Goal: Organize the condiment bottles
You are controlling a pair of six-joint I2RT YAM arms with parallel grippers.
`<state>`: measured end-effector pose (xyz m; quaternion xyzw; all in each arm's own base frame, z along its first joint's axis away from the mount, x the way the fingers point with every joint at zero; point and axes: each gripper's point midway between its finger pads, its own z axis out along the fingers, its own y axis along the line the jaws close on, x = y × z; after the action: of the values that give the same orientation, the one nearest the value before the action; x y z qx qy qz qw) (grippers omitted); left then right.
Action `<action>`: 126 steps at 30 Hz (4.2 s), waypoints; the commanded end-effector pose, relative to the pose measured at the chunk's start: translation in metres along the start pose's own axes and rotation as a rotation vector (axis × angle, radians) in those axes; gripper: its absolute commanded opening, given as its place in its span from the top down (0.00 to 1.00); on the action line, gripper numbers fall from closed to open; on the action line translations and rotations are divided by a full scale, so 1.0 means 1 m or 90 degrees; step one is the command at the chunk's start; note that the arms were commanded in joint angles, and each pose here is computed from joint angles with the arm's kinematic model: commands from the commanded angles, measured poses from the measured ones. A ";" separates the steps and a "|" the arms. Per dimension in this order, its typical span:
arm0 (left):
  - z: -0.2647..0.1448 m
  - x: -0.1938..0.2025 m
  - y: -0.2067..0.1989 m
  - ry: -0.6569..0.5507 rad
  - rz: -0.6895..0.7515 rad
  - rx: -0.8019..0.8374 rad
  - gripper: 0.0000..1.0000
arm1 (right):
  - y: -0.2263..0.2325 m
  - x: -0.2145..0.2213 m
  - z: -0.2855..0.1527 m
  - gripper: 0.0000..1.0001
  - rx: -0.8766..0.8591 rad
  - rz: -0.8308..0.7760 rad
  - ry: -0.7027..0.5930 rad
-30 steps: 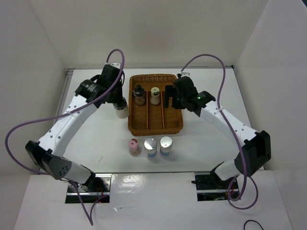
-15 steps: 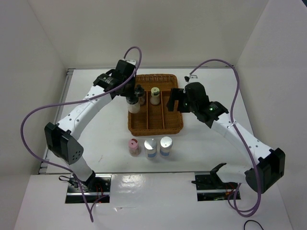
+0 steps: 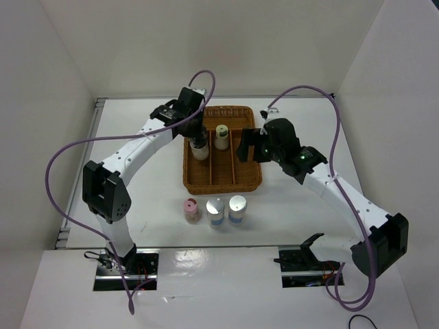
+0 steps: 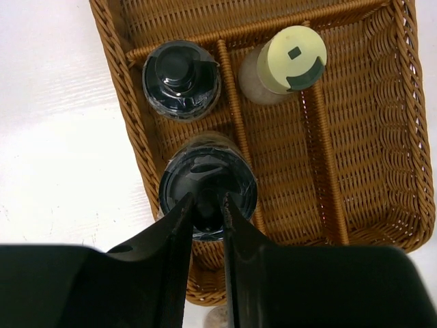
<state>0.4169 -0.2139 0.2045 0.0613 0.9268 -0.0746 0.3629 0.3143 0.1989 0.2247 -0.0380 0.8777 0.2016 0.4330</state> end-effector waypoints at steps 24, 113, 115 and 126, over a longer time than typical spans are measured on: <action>0.037 0.013 0.002 -0.030 -0.024 -0.014 0.37 | 0.105 0.004 -0.048 0.02 -0.256 -0.290 -0.085; -0.214 0.004 0.149 -0.293 -0.240 -0.104 0.01 | 0.146 -0.077 -0.017 0.55 -0.074 -0.301 -0.150; -0.208 0.007 0.147 -0.280 -0.238 -0.100 0.01 | 0.130 -0.086 -0.003 0.55 -0.067 -0.286 -0.147; -0.172 0.024 0.129 -0.220 -0.218 -0.032 0.01 | 0.080 -0.058 0.083 0.55 -0.016 -0.275 -0.057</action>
<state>0.3015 -0.0430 0.3031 -0.1348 0.8513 -0.0913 0.4988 0.3854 0.2787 0.2634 -0.2076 0.8324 0.0996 0.5041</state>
